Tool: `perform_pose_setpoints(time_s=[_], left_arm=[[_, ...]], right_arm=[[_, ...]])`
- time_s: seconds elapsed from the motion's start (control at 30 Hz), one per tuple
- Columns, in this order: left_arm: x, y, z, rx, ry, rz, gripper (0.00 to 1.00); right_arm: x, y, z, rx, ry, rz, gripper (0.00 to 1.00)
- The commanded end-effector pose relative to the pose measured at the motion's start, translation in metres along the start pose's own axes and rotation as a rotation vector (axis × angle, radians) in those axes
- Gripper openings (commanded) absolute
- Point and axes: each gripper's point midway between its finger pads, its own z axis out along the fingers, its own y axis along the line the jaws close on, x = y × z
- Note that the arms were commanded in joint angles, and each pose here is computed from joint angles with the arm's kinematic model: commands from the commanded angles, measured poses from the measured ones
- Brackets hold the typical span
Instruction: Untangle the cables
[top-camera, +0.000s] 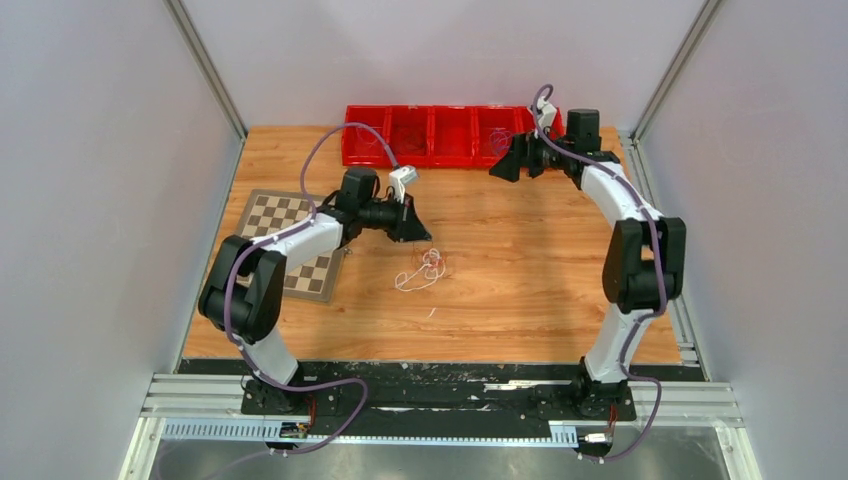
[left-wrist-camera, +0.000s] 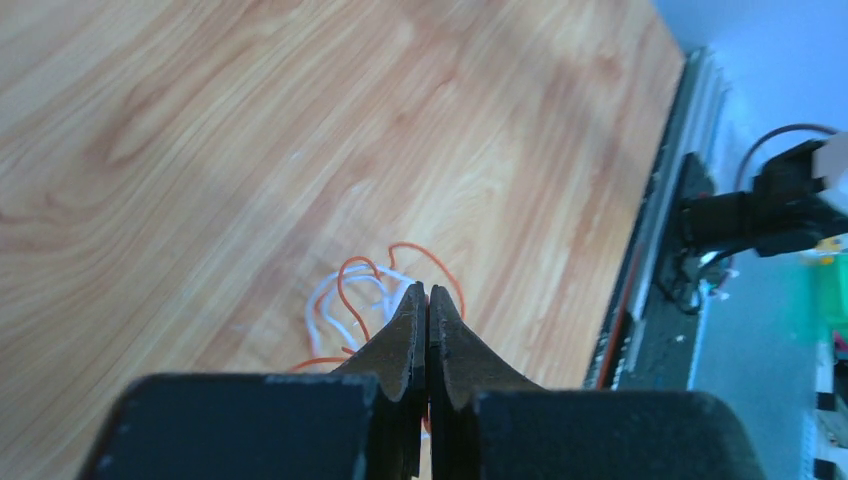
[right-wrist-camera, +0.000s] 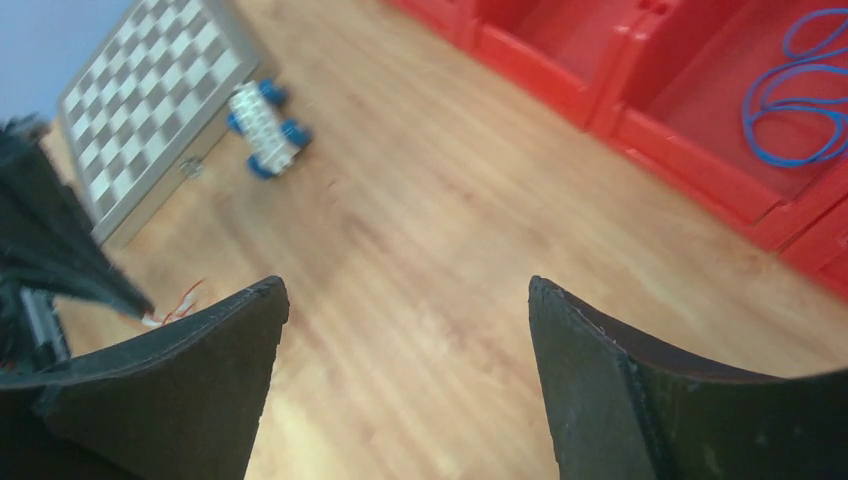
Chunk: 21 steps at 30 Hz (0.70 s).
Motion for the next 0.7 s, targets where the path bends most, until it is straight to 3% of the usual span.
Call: perform_pose_setpoints(time_s=[0.0,0.13,0.23,0.4,0.67], left_arm=[[-0.074,-0.059,-0.032,0.145,-0.211,0.090,0.00],[-0.050,-0.045,-0.034,0.127,-0.152,0.015,0.01],[-0.017,-0.022,-0.027,0.065,-0.060,-0.043,0.33],[0.004,0.004,-0.030,-0.029,-0.068,-0.122,0.54],[0.019,0.045,-0.034,-0.187,-0.062,-0.184,0.63]], right_arm=[[0.003,0.053,-0.040,-0.092,0.017,-0.115,0.90],[0.052,0.066,-0.046,-0.129,0.126,-0.045,0.90],[0.082,0.077,-0.042,-0.154,0.190,0.001,0.89],[0.118,0.100,-0.028,-0.204,0.286,0.028,0.87],[0.151,0.122,0.019,-0.219,0.407,0.018,0.85]])
